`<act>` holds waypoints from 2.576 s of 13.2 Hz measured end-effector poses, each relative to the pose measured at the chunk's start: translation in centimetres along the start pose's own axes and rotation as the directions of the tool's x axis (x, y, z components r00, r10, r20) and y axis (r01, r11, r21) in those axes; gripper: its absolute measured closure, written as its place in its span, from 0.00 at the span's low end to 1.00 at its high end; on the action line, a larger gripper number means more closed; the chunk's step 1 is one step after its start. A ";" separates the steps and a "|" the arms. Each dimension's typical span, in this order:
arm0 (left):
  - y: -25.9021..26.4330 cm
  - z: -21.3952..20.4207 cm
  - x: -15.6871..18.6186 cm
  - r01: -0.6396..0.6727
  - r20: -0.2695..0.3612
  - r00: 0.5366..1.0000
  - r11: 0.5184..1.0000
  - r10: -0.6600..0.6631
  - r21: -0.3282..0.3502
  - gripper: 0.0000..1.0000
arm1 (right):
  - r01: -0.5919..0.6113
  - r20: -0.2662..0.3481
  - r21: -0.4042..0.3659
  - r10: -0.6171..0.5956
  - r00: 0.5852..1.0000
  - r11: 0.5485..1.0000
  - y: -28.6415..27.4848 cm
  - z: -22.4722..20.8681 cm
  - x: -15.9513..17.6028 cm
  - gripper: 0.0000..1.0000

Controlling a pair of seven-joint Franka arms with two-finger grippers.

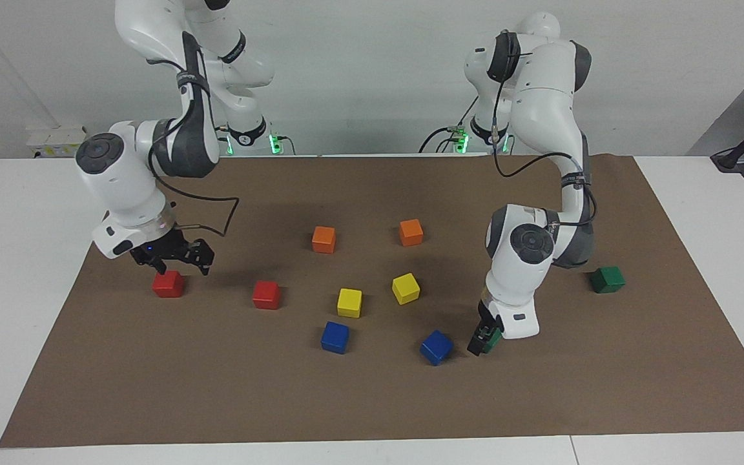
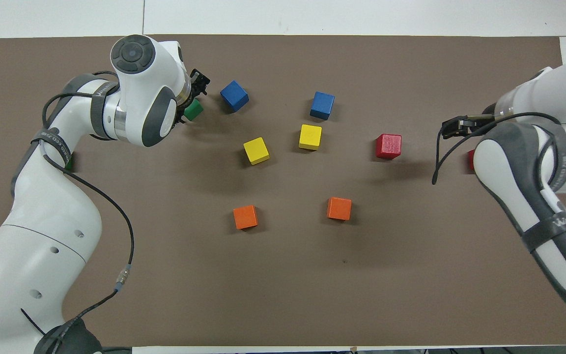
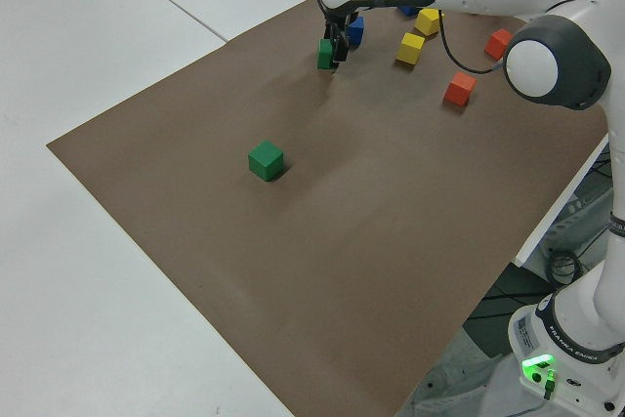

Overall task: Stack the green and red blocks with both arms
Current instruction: 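Grasp the other green cube with the left gripper while the right gripper grasps red, then carry the green cube to the placed green while the right gripper carries red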

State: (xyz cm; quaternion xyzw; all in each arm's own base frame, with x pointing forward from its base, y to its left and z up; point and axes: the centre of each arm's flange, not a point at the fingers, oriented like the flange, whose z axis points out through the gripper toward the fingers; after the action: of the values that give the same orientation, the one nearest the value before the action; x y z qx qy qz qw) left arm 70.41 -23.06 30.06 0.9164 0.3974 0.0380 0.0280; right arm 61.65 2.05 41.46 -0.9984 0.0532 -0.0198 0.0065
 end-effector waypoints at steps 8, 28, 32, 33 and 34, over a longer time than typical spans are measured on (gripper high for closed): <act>-0.4 0.4 0.4 0.001 -0.009 1.000 1.000 -0.001 0.013 0.45 | -0.109 -0.013 0.015 0.110 0.994 0.994 -9.6 4.4 -0.9 0.00; -27.7 -8.7 19.6 -0.815 0.061 0.579 0.574 0.813 0.079 0.45 | -0.111 -0.019 0.024 0.112 0.994 0.994 -10.9 12.5 -2.2 0.34; -30.0 -7.2 18.3 -0.769 0.050 0.639 0.639 0.768 0.009 0.45 | -0.100 0.014 0.003 0.100 0.995 0.995 -9.8 10.4 -1.4 0.45; -30.2 -7.0 18.0 -0.762 0.049 0.647 0.648 0.761 -0.003 0.45 | -0.086 0.023 -0.004 0.086 0.996 0.996 -8.8 8.8 -0.7 0.45; -30.3 -6.9 17.9 -0.759 0.049 0.650 0.651 0.758 -0.008 0.45 | -0.056 0.032 -0.010 0.056 0.998 0.998 -7.1 6.6 0.1 0.45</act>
State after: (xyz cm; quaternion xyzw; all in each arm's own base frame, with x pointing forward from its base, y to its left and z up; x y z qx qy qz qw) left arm 59.95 10.82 35.28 0.9994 -0.0222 0.0216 0.0131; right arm 62.72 9.19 34.97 -0.9967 0.0810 -0.0032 0.0035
